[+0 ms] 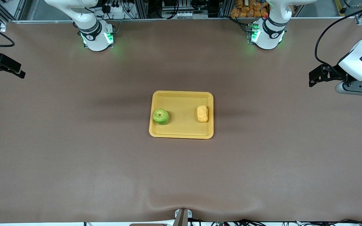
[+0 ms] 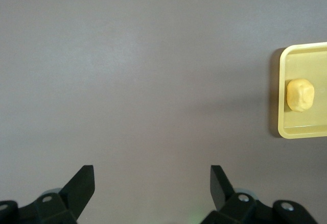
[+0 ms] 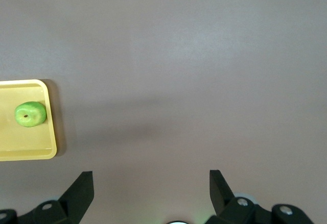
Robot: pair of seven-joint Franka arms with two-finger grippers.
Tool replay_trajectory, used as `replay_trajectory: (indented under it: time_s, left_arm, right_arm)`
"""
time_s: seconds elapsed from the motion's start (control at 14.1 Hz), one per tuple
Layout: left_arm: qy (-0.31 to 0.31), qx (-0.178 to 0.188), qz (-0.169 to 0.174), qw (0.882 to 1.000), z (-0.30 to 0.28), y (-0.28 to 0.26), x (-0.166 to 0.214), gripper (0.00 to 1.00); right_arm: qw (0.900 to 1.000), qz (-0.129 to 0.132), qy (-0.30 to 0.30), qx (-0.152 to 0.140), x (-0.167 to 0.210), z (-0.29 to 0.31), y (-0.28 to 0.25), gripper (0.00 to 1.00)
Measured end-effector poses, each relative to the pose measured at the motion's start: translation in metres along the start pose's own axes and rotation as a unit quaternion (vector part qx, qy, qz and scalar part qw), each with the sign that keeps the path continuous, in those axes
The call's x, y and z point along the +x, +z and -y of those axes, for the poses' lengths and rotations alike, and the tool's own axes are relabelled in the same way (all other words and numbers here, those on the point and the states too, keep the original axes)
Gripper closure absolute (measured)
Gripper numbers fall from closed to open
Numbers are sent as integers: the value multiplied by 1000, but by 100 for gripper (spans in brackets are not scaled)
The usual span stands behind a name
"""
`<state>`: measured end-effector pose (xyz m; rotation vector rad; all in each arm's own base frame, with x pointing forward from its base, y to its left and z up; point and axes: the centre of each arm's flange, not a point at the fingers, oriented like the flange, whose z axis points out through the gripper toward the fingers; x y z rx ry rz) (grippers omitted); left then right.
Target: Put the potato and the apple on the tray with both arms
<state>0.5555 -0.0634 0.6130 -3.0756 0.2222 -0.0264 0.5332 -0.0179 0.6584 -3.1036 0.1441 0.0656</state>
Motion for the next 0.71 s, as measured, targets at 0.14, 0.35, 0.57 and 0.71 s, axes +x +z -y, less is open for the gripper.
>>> replay_trajectory:
  time_s: [0.14,0.35,0.57,0.71]
  left_arm:
    - [0,0,0,1000,0,0,0,0]
    - [0,0,0,1000,0,0,0,0]
    - [0,0,0,1000,0,0,0,0]
    - [0,0,0,1000,0,0,0,0]
  right_arm:
    - [1000,1,0,0,0,0,0,0]
    - [1000,2,0,0,0,0,1,0]
    - [1000,3,1,0,0,-1,1,0]
    - [1000,3,1,0,0,-1,1,0]
